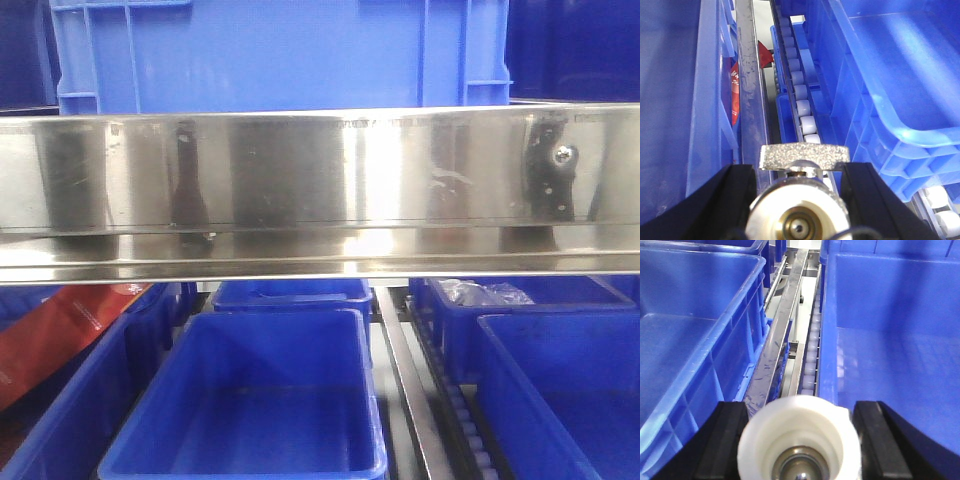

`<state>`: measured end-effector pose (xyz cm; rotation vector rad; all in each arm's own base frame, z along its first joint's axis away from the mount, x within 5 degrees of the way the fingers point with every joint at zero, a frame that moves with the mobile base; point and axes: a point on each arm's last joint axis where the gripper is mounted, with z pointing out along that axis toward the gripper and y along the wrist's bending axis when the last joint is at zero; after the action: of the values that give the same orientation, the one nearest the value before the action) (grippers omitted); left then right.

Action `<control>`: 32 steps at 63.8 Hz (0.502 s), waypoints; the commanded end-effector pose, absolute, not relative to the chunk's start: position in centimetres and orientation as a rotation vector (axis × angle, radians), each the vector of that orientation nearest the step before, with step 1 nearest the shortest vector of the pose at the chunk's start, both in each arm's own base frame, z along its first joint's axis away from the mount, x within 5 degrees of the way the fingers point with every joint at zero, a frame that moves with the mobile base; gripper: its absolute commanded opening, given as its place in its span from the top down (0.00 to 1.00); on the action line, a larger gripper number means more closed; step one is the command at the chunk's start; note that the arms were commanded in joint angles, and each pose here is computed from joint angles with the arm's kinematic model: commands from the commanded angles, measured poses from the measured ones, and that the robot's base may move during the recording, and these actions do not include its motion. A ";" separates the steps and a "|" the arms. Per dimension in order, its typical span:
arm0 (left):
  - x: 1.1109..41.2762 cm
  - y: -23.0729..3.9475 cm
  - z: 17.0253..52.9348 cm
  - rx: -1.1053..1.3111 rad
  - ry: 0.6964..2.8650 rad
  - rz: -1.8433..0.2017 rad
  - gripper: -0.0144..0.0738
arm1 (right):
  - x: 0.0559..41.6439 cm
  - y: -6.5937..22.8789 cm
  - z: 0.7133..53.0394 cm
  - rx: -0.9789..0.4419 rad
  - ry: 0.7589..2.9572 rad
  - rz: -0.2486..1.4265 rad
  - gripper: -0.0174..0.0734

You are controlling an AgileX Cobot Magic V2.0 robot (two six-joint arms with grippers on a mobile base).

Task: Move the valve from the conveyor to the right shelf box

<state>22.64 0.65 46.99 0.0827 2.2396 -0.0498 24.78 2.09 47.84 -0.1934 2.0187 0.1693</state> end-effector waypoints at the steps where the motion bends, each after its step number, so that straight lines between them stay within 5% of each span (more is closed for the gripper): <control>1: 22.4 0.5 47.8 0.074 2.180 -0.057 0.96 | 24.4 2.0 49.3 -0.174 1.922 0.162 0.98; 32: 23.1 0.7 48.9 0.056 2.038 -0.038 0.96 | 24.4 2.0 49.3 -0.174 1.922 0.162 0.98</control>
<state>23.19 0.75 47.75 0.0699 2.1370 -0.0352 24.78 2.09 47.84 -0.1934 2.0187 0.1693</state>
